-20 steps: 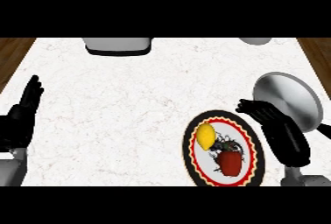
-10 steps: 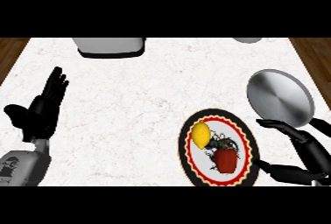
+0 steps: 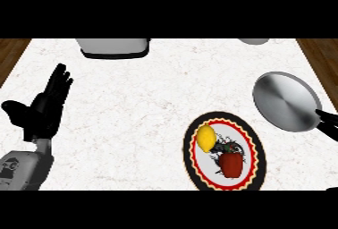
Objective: Pick the bell pepper from the plate and place it in the pan
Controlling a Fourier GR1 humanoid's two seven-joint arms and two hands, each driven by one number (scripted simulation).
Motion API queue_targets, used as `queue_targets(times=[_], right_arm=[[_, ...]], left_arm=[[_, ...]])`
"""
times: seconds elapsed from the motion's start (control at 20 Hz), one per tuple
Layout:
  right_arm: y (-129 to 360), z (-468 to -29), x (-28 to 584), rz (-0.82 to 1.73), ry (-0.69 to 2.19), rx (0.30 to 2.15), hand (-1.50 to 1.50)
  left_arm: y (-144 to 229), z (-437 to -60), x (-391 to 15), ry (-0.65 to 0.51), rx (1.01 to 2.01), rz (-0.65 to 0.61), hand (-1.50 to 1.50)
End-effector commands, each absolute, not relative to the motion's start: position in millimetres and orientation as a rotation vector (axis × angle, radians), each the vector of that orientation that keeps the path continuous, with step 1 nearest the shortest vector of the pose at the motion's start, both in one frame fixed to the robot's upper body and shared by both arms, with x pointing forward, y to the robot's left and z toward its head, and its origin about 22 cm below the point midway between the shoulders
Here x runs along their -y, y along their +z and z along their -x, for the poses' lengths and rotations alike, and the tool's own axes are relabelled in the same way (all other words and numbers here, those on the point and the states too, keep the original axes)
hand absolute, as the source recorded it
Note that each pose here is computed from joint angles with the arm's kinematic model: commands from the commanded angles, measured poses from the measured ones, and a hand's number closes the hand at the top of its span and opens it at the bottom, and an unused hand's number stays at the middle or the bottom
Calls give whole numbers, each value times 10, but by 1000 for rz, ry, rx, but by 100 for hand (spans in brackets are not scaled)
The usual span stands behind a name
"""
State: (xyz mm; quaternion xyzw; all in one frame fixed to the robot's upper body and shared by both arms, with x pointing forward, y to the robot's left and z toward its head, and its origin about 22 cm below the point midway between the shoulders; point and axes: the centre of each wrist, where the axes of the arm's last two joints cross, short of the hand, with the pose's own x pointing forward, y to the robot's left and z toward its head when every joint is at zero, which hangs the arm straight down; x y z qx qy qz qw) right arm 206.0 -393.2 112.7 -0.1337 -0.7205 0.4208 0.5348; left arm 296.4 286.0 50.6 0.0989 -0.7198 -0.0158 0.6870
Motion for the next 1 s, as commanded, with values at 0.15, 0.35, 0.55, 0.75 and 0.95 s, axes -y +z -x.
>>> queue_targets(times=[0.15,0.35,0.55,0.75,0.95], right_arm=[[1971,-2081,3549,404,1189,1557,-150],[1908,-2060,3067,458,1190,1618,-150],[2156,-2111,2811,457,1199,1612,-150],[1860,-2272,2829,293,1231,1547,-150],[1866,-2144,2482,255,1264,1562,-150]], left_arm=[[455,-3031,-2650,-53,1618,-224,0],[556,-3043,-2863,-41,1598,-189,0],[314,-2846,-2737,-33,1615,-185,0],[633,-2885,-2725,-56,1623,-200,0],[603,-3028,-2749,-47,1622,-205,0]])
